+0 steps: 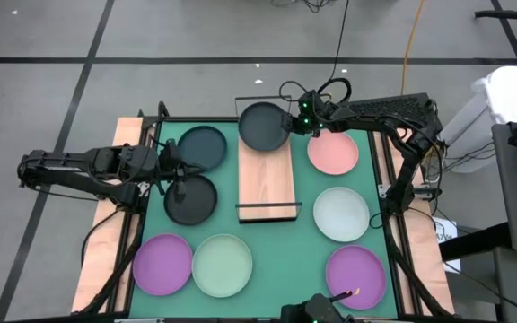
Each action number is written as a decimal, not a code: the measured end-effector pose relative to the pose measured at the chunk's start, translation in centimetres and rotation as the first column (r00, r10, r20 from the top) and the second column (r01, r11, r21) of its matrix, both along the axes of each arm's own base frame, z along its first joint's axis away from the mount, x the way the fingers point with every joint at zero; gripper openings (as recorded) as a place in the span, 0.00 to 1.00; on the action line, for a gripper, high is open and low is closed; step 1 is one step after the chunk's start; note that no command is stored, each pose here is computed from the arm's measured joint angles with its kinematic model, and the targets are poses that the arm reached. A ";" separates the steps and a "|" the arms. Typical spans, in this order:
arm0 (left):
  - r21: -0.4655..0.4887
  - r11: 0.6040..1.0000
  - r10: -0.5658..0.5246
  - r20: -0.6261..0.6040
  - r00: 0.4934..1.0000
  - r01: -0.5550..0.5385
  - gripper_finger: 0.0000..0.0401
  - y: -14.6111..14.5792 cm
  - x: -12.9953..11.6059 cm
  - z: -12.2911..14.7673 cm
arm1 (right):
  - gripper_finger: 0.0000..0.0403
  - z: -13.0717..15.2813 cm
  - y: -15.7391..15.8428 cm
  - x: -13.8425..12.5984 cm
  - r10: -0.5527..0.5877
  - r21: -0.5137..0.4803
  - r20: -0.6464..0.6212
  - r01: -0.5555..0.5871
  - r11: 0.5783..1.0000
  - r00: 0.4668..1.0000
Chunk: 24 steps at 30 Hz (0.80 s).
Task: Place and stack plates onto a shelf
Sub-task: Put the bottom black plate on the shelf
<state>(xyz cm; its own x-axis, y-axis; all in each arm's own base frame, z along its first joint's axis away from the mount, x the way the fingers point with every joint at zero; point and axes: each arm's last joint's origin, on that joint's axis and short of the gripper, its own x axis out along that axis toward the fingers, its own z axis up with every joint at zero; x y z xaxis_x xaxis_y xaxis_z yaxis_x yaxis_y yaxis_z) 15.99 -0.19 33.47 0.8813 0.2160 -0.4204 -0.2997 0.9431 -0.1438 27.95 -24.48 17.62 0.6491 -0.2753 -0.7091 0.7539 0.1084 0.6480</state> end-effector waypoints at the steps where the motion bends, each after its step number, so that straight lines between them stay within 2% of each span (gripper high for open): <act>1: -0.001 1.000 0.000 0.000 1.000 0.000 0.04 0.0 0.0 0.0 | 0.01 0.0 0.0 0.0 0.000 0.000 0.000 0.000 1.000 1.000; 19: -0.008 1.000 0.003 0.002 1.000 -0.003 0.04 0.0 0.0 0.0 | 0.01 0.0 0.4 0.4 0.014 -0.024 -0.017 -0.015 1.000 1.000; 24: -0.008 1.000 0.004 0.003 1.000 -0.004 0.04 0.0 0.0 0.0 | 0.07 -0.3 0.6 0.2 0.013 0.000 -0.047 -0.013 1.000 0.999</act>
<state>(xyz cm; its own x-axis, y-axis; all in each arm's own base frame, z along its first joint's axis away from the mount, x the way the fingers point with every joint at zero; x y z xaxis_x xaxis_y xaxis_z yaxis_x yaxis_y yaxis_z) 15.99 -0.18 33.48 0.8818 0.2159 -0.4193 -0.3027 0.9409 -0.1521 28.10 -23.90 17.36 0.6188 -0.2669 -0.7388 0.7819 0.1186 0.6120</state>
